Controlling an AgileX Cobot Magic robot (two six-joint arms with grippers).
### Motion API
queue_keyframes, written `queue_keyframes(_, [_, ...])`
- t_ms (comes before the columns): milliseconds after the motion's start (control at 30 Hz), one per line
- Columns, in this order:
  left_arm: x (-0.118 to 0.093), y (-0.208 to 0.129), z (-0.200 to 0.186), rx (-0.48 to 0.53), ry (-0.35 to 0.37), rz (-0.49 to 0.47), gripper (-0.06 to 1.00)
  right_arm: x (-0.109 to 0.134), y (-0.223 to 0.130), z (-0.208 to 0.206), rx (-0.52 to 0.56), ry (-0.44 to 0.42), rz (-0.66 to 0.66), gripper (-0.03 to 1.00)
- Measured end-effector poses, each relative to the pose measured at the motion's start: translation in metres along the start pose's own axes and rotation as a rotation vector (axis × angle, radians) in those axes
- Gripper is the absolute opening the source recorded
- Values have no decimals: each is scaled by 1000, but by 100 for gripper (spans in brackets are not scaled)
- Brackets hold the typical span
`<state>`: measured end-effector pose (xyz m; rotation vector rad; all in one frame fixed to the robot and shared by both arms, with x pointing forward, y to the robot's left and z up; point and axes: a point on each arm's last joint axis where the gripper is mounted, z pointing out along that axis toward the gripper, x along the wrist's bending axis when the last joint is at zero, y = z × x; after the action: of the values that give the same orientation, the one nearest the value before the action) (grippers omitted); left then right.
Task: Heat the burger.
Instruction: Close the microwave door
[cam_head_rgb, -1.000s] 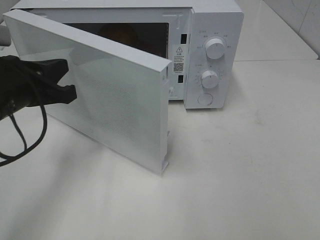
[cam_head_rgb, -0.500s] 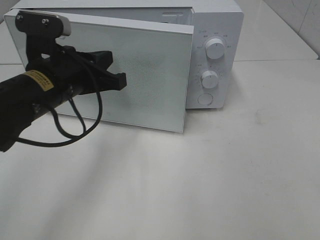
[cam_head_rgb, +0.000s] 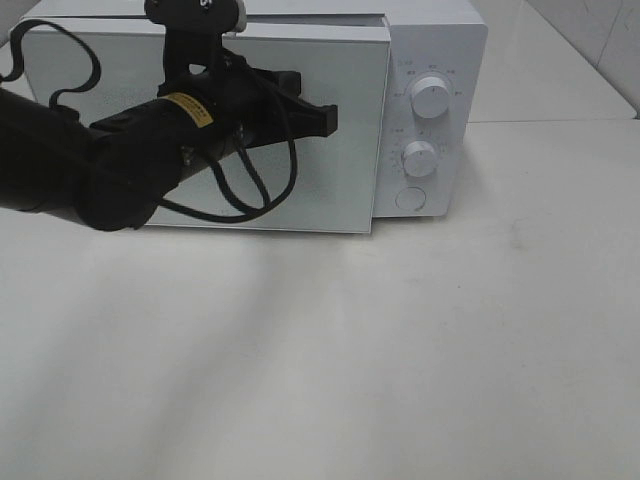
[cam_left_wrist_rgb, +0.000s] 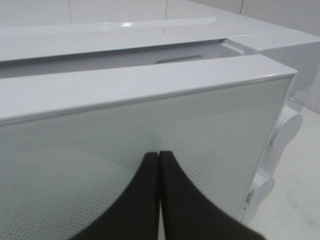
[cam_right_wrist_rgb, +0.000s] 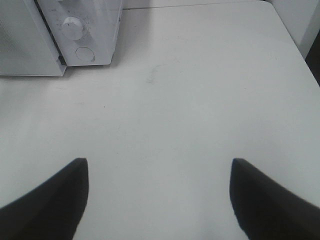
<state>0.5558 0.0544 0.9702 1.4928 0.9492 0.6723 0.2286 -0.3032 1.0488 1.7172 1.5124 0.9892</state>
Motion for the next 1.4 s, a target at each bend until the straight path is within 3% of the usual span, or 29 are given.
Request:
queue_keyframes(533, [-25, 7, 45, 59, -62, 59, 0, 0, 0, 0, 0, 0, 0, 75])
queue_keyframes(800, [-29, 6, 57, 72, -55, 46, 0, 0, 0, 0, 0, 1, 0, 75])
queue_keyframes(1200, [-32, 7, 53, 85, -56, 34, 0, 0, 0, 0, 0, 1, 0, 75])
queue_keyframes(1400, [-28, 8, 30, 107, -38, 39, 0, 0, 0, 0, 0, 1, 0, 75])
